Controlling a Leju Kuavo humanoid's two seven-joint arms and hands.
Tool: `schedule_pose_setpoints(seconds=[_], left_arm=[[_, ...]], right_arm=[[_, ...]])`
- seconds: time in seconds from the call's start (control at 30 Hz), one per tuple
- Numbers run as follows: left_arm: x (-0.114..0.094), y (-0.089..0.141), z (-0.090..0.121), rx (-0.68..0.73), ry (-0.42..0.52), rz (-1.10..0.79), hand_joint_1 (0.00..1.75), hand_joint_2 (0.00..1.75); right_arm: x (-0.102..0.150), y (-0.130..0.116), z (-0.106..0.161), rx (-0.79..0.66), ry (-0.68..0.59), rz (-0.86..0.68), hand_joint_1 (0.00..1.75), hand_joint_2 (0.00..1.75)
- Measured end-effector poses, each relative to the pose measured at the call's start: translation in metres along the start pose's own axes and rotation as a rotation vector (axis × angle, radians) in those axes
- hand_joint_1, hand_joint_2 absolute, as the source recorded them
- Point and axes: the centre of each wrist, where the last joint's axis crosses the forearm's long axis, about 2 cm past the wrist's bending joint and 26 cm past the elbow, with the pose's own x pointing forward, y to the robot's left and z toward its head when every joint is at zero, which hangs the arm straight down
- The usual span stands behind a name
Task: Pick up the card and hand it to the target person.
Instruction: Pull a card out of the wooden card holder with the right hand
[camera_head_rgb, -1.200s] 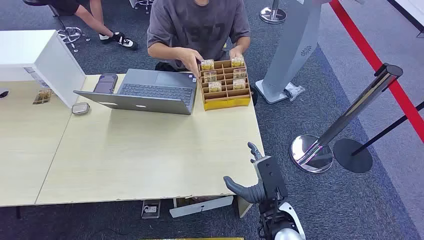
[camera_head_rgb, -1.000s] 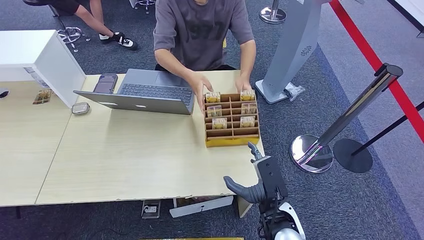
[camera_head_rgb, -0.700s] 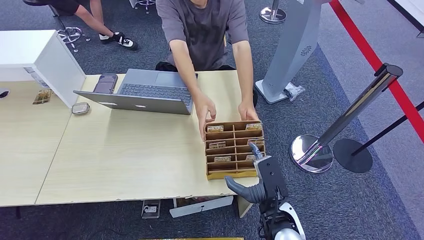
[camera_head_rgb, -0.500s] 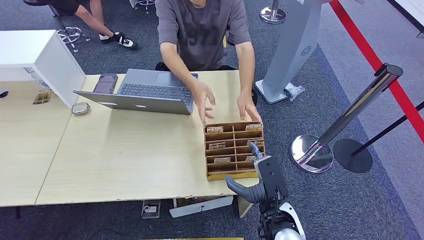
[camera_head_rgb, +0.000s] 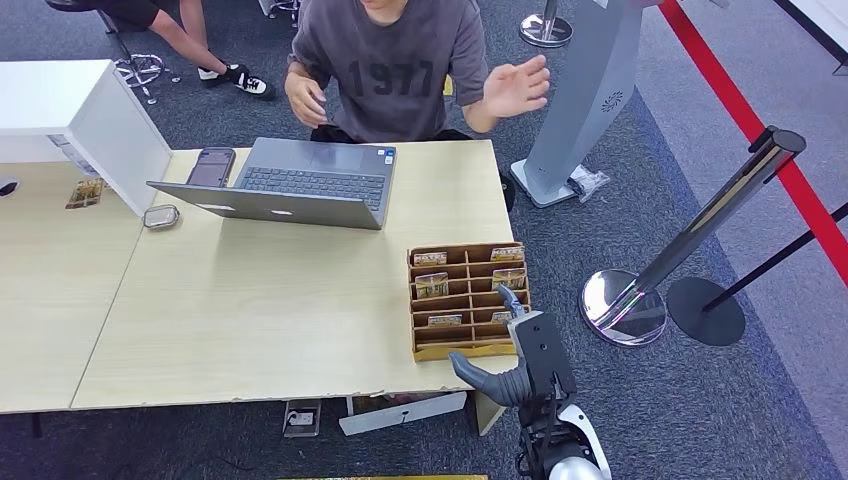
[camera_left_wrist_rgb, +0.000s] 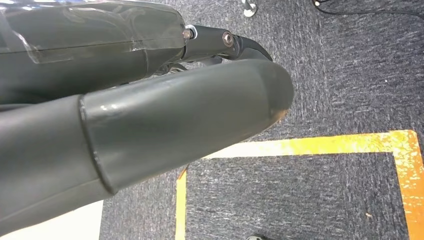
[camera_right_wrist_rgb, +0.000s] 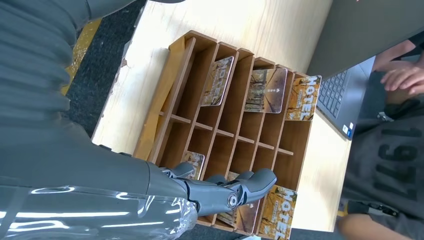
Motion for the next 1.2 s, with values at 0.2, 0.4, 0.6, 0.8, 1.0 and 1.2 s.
schedule_pose_setpoints(seconds=[0.2,0.4,0.6,0.8,1.0,1.2], left_arm=[[-0.0001,-0.0004,0.0001,0.001,0.002,0.006,0.0,0.0],[-0.0001,-0.0012,0.0004,0.0,0.006,0.009,0.0,0.0],[-0.0001,-0.0015,0.0004,0.0,0.006,0.012,0.0,0.0],[-0.0003,-0.001,0.0004,0.005,0.01,0.023,0.0,0.0],[-0.0004,-0.0008,0.0003,0.007,0.011,0.027,0.0,0.0],[-0.0002,-0.0001,0.0001,0.01,0.011,0.031,0.0,0.0]], right_arm=[[-0.0001,-0.0001,0.0,0.001,0.004,0.0,0.0,1.75],[0.0,0.0,-0.0001,0.003,0.005,0.0,0.0,1.75],[0.0001,0.0001,-0.0001,0.004,0.006,0.0,0.0,1.75],[0.0005,0.0,-0.001,0.005,0.004,0.001,0.0,1.75],[0.0009,-0.0001,-0.0016,0.006,0.001,0.002,0.0,1.75],[0.0015,-0.0005,-0.0028,0.005,-0.006,0.015,0.0,1.75]])
